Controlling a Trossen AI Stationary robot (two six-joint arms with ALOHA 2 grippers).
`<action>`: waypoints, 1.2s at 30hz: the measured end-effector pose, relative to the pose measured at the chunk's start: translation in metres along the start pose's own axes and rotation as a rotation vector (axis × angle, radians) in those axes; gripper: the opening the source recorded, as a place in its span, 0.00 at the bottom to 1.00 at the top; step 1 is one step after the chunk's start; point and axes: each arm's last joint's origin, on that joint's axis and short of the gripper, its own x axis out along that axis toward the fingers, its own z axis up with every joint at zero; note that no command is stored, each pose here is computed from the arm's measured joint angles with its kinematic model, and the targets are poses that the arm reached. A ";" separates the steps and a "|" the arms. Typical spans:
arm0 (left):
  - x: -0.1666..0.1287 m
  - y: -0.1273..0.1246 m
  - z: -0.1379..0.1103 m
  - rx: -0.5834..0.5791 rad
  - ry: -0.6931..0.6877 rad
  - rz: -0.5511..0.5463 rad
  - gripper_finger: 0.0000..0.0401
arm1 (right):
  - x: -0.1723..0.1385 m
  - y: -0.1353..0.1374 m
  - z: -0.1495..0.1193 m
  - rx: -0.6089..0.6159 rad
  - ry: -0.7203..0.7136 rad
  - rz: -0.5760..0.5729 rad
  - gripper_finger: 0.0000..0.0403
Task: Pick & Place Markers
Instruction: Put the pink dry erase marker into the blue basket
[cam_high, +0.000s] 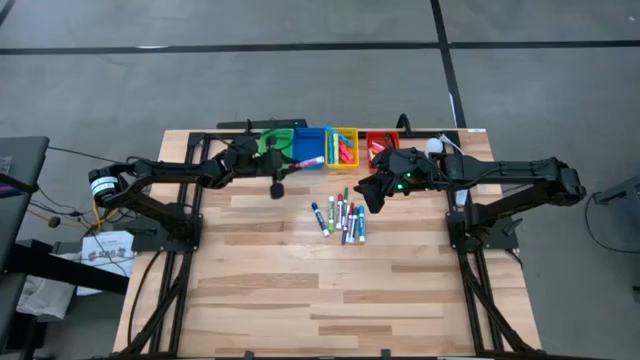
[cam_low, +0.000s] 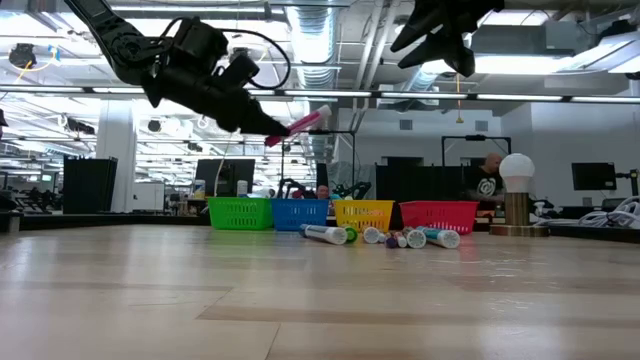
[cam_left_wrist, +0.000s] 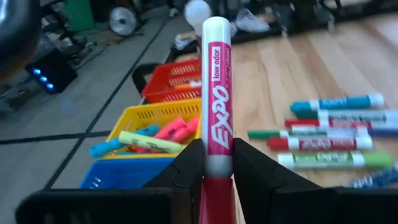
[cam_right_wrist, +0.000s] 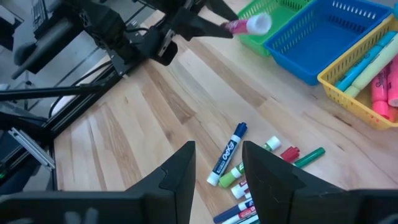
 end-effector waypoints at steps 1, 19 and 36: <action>0.000 0.001 0.001 -0.022 -0.007 0.008 0.18 | 0.000 0.000 0.000 0.000 -0.002 0.001 0.30; 0.005 0.003 0.000 -0.239 -0.025 0.077 0.19 | 0.000 0.004 0.006 0.007 -0.062 0.039 0.30; 0.022 -0.005 -0.008 -0.439 -0.064 0.058 0.19 | 0.000 0.004 0.006 0.050 -0.061 0.040 0.30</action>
